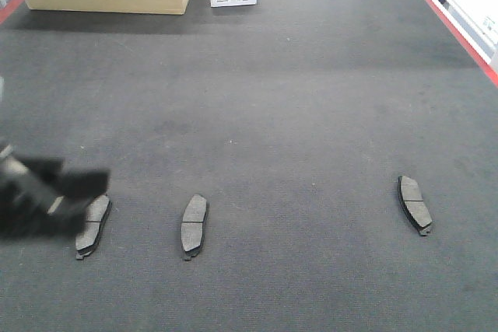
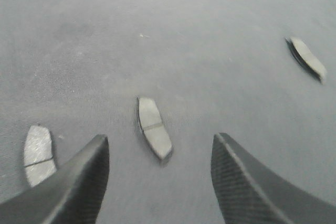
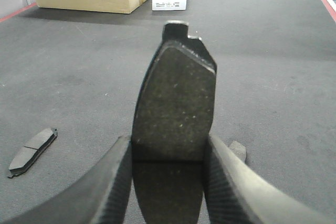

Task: Move and align brake pads A on conveyor
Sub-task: 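Open the left gripper and raise it away from the pad, then lower the right gripper and set its brake pad beside the other pad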

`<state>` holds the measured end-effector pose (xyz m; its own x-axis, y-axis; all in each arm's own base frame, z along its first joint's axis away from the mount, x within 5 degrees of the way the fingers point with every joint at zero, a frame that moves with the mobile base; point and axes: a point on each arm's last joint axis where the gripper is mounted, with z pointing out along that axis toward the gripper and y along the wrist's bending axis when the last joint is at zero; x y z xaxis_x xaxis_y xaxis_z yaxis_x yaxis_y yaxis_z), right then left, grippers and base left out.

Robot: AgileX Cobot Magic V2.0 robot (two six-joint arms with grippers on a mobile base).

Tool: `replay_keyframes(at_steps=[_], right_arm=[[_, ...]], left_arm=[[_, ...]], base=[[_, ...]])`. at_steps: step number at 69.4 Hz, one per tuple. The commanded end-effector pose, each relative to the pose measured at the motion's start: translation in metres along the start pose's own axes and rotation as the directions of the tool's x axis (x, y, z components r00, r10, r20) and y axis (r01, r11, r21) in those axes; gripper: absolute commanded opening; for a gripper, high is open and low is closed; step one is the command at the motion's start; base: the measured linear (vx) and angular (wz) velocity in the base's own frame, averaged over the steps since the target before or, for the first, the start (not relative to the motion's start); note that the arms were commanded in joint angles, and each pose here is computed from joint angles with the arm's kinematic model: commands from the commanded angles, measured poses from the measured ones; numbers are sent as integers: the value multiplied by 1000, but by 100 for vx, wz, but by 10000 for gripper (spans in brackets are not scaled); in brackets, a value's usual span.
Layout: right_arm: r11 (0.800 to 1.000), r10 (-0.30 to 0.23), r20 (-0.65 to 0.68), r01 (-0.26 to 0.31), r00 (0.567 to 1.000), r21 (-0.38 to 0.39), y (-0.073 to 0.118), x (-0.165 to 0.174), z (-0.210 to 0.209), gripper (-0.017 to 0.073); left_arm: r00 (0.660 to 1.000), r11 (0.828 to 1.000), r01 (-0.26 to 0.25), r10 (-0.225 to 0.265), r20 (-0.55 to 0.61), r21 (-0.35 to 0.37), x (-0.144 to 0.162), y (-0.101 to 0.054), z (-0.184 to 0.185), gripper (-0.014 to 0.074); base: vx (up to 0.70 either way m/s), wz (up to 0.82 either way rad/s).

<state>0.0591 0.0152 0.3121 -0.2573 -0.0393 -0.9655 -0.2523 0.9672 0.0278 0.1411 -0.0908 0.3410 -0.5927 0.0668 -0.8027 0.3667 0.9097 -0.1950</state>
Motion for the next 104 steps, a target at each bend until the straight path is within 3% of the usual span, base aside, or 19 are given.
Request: replay_keyframes(at_steps=[1, 17, 35, 67, 83, 95, 104], right_arm=[[1000, -12, 117, 12, 993, -1, 0, -17, -3, -2], [1000, -12, 117, 12, 993, -1, 0, -17, -3, -2], [1000, -10, 117, 10, 993, -2, 1, -17, -3, -2], [1000, 7, 109, -5, 994, -11, 1, -18, -1, -1], [997, 72, -100, -76, 992, -34, 6, -19, 39, 13], [989, 131, -256, -145, 958, -34, 10, -22, 90, 23], [986, 140, -379, -164, 915, -32, 13, -23, 135, 26]], left_arm=[[992, 998, -41, 34, 123, 56, 2, 0, -21, 404], [963, 994, -50, 23, 268, 93, 41, 15, -59, 404], [906, 989, -78, 18, 423, 126, 77, 28, -85, 404], [884, 987, -77, 2, 467, 142, 77, 28, -91, 404], [884, 987, -77, 2, 467, 142, 77, 28, -91, 404], [885, 987, -77, 2, 466, 142, 77, 28, -91, 404], [885, 987, -77, 2, 466, 142, 77, 28, -91, 404]], base=[[0, 0], [0, 0], [0, 0], [0, 0], [0, 0], [0, 0], [0, 0]])
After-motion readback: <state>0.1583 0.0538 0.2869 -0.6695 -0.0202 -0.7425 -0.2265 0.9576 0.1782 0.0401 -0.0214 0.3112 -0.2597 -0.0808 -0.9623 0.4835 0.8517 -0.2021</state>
